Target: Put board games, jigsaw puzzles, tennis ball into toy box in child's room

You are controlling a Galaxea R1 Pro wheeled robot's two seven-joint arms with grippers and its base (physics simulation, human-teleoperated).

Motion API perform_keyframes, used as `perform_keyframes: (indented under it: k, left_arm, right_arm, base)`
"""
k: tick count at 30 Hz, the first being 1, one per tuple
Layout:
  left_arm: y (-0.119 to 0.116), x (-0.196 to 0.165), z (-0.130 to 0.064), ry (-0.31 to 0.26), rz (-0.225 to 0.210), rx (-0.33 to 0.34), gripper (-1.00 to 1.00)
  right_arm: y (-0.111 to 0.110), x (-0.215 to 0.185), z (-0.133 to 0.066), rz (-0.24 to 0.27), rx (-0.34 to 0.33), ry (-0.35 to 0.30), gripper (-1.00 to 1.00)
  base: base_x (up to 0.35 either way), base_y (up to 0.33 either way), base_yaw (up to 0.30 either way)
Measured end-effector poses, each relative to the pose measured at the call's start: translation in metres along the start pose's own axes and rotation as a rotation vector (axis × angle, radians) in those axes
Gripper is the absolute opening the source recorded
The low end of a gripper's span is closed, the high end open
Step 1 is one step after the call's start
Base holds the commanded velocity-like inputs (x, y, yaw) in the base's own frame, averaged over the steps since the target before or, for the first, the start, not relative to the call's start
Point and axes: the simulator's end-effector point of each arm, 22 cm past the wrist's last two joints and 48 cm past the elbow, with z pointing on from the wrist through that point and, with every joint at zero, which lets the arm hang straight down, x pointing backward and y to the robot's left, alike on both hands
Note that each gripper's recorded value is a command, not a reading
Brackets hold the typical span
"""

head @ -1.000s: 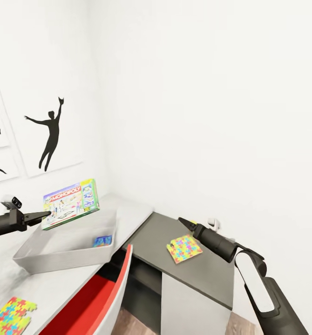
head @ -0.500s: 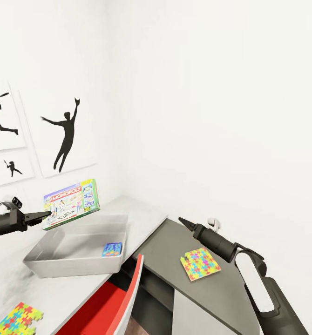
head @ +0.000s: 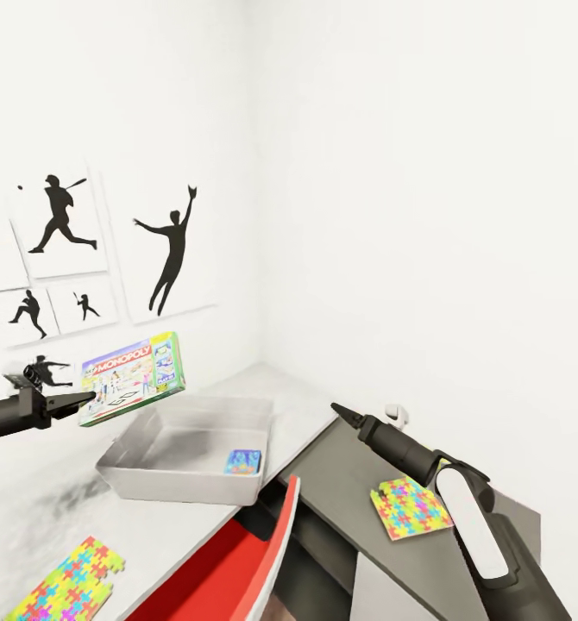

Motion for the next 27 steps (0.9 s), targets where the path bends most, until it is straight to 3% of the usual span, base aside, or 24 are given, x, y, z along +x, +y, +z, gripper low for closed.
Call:
perform_keyframes:
  k: [19,27]
  left_arm:
    - [-0.0007,-0.0006,-0.0001,-0.002,0.002,0.001,-1.00]
    - [-0.0007,-0.0007,0.0001,-0.002,0.002,0.002,-1.00]
  right_arm:
    - [-0.0039,0.0033,0.0005,0.007,0.007,0.007,1.00]
    - [-0.0041,0.0035,0.0007,0.006,0.007,0.007,1.00]
  base:
    - [0.145,0.052,0.078]
    - [0.036,0.007,0.097]
